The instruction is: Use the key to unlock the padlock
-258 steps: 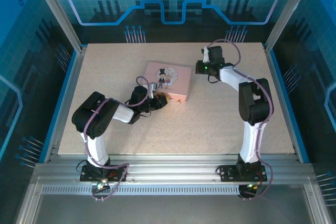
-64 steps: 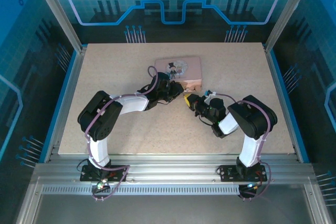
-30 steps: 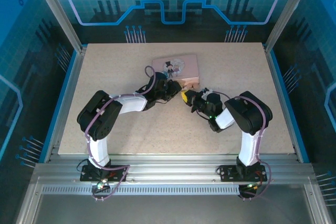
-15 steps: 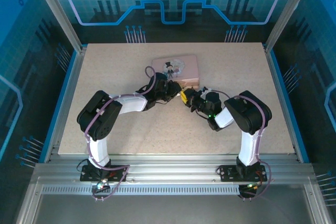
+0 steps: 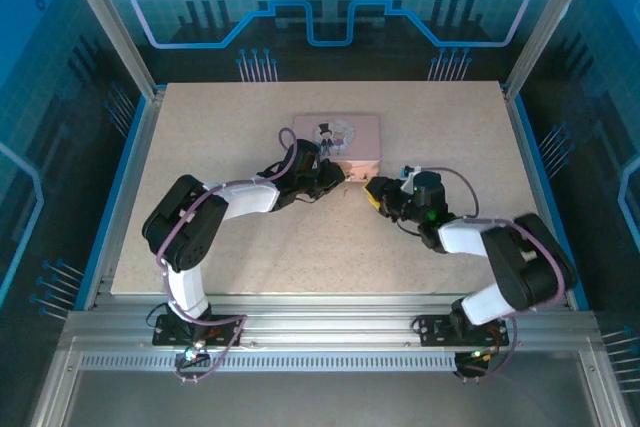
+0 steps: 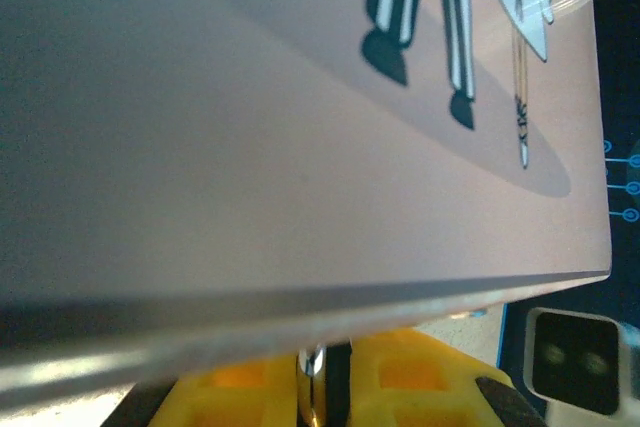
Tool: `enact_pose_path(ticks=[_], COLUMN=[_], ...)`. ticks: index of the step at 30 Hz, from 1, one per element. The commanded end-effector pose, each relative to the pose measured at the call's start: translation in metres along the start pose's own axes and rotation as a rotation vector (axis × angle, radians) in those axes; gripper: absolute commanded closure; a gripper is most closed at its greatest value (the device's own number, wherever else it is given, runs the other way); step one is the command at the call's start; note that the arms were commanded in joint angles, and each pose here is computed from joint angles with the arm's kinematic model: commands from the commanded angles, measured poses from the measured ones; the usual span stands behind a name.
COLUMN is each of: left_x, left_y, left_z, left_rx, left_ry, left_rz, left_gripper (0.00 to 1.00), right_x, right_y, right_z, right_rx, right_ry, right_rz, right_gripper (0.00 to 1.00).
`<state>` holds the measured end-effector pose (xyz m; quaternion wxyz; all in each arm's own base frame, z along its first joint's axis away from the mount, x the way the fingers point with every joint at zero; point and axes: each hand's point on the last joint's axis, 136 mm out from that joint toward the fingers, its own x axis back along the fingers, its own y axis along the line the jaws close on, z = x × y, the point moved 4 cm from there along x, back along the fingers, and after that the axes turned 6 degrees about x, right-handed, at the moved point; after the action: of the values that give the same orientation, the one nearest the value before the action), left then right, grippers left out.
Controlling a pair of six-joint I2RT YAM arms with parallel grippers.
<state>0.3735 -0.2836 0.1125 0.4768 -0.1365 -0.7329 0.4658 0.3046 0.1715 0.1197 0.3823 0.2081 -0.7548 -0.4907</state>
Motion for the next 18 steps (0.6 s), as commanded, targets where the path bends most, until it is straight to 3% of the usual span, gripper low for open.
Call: enact_pose_path(ticks=[1,8,13,18], left_x=[0.012,0.016,0.019,0.020], left_y=[-0.027,-0.032,-0.033,-0.033], left_z=[0.006,0.011,0.013,0.014], left_rx=[-0.004,0.001,0.008,0.018], left_ry=[0.043,0.063,0.073,0.081], left_rz=[0.043,0.034,0.034,0.031], left_gripper=[0.99,0.99,0.99,0.99], right_x=[0.018,0.033,0.027,0.012], right_y=[-0.021,0.006,0.029,0.042], right_z=[0.015,0.019,0.025,0.029], right_rx=[0.199,0.540,0.776,0.903], right_ry=[0.096,0.125,0.140,0.148], right_rz=[0.189,0.276,0.291,0.274], right_gripper=[0.63,0.63,0.61,0.58])
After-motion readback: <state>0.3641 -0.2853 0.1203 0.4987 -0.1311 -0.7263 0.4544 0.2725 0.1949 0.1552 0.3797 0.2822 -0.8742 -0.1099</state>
